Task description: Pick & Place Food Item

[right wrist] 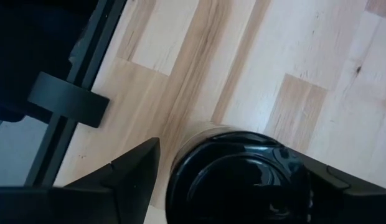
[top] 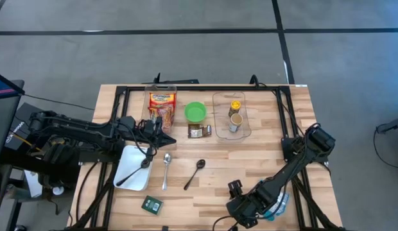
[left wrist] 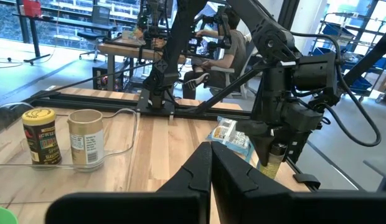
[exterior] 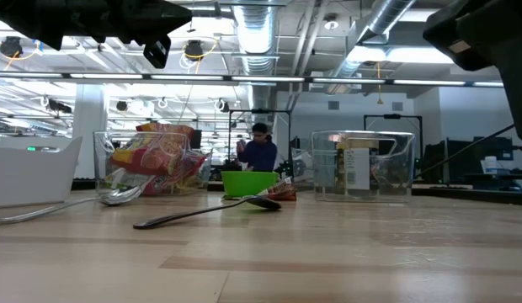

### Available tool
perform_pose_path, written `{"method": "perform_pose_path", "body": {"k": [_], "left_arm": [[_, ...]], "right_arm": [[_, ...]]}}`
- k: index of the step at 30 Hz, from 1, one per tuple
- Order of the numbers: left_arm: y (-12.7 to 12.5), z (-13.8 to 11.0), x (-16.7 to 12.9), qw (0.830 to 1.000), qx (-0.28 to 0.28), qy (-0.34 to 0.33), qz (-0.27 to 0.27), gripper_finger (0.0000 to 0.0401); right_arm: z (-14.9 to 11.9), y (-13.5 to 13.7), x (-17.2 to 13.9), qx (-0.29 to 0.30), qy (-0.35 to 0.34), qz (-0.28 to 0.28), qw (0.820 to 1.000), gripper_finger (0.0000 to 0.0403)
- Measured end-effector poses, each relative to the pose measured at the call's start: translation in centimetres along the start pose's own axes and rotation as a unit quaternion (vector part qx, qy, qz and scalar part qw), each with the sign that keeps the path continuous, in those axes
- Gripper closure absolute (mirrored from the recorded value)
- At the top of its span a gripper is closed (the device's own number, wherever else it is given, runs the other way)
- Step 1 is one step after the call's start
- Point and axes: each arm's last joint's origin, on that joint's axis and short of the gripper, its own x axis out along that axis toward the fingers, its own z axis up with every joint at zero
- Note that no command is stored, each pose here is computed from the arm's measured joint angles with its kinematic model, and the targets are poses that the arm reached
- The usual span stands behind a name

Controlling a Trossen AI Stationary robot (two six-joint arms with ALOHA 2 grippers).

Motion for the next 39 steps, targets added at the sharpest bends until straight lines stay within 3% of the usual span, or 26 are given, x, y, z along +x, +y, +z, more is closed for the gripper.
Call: {"method": "perform_pose_path", "body": {"k": [13, 27, 35, 39], "left_arm": [[0.0, 0.0, 0.0, 1.0, 0.0, 0.0, 0.0, 0.04], [0.0, 0.0, 0.0, 1.0, 0.0, 0.0, 0.0, 0.04], [0.0, 0.0, 0.0, 1.0, 0.0, 0.0, 0.0, 0.04], [0.0, 0.0, 0.0, 1.0, 0.0, 0.0, 0.0, 0.04]], "right_arm": [[0.15, 0.07, 0.0, 0.001, -0.007, 0.005, 1.0, 0.013], [0.16, 0.07, -0.02, 0.001, -0.007, 0.006, 1.0, 0.0206], [0.16, 0.07, -0.02, 0.001, -0.007, 0.006, 1.0, 0.0183], [0.16, 0.08, -0.02, 0.001, -0.007, 0.006, 1.0, 0.0198]]}}
